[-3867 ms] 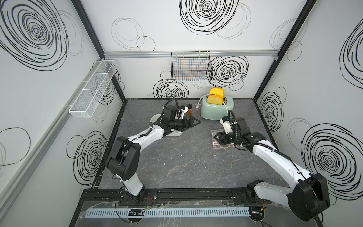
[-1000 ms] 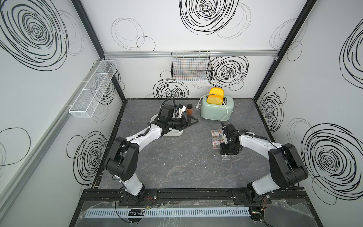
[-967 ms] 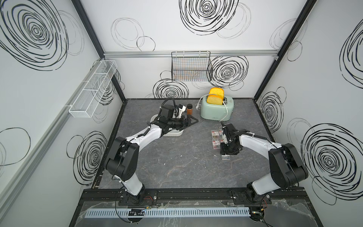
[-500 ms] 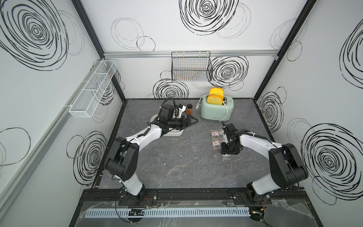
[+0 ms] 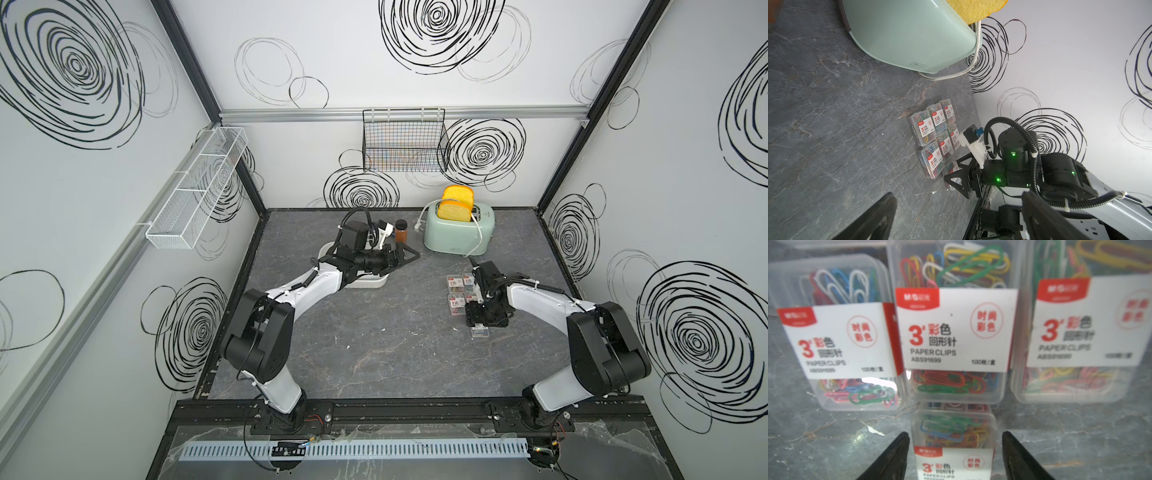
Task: Take the paper clips out of the storage box
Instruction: Place the boxed paper clips at the center of the board, then pick up the boxed paper clips from the storage box.
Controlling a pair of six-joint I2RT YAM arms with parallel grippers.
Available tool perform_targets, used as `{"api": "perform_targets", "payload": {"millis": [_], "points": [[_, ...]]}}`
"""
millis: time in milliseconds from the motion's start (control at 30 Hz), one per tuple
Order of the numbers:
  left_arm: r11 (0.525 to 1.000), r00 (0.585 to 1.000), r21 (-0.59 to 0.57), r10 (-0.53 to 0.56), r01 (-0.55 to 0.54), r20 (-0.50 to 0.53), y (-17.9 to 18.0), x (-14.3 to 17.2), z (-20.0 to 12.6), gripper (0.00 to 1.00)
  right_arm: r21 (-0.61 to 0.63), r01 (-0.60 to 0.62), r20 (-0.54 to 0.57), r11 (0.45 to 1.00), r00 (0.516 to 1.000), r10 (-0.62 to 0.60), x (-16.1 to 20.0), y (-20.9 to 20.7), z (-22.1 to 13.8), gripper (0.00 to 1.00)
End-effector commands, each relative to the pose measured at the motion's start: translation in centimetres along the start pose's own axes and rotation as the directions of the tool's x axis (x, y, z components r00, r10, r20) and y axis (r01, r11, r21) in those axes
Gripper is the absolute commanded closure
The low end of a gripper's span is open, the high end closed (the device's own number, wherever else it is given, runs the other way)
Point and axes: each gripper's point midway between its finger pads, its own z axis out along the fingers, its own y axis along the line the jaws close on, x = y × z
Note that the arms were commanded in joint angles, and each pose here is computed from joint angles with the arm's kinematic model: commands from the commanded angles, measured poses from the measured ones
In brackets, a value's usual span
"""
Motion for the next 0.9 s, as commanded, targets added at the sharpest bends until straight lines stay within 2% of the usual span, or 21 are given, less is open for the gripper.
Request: {"api": "perform_targets", "payload": {"millis": [0, 167, 267, 367, 467, 633, 867], "points": [[1.0, 1.0, 0.022, 0.022, -0.023, 0.02, -0.3, -0.9, 0.0, 0.02, 0.013, -0.001, -0.005, 1.0, 1.0, 0.001, 0.1, -0.3, -0.1, 0.23], [1.0, 0.999, -0.016, 0.023, -0.022, 0.031, 0.3, -1.3, -0.4, 0.02, -0.005, 0.006, 0.023, 1.0, 1.0, -0.005, -0.5, 0.0, -1.2, 0.19], [0.995, 0.999, -0.1, 0.03, -0.027, 0.032, 1.5, -1.6, -1.1, 0.02, -0.023, 0.014, 0.056, 1.0, 0.998, -0.013, -1.2, 0.4, -2.9, 0.16], [0.972, 0.998, -0.23, 0.052, -0.043, 0.031, 3.5, -2.2, -2.3, 0.01, -0.043, 0.033, 0.12, 0.999, 0.992, -0.028, -2.8, 1.1, -5.4, 0.14], [0.918, 0.997, -0.394, 0.073, -0.056, 0.028, 6.0, -2.7, -3.7, 0.02, -0.09, 0.061, 0.188, 0.994, 0.981, -0.043, -4.7, 2.5, -7.6, 0.12], [0.777, 0.992, -0.623, 0.123, -0.09, 0.01, 9.7, -3.8, -6.5, 0.01, -0.17, 0.151, 0.258, 0.974, 0.96, -0.104, -7.3, 6.0, -9.3, 0.08], [0.631, 0.993, -0.771, 0.113, -0.085, -0.018, 13.8, -4.1, -9.1, 0.01, -0.245, 0.254, 0.307, 0.936, 0.936, -0.174, -9.5, 10.1, -10.0, 0.02]]}}
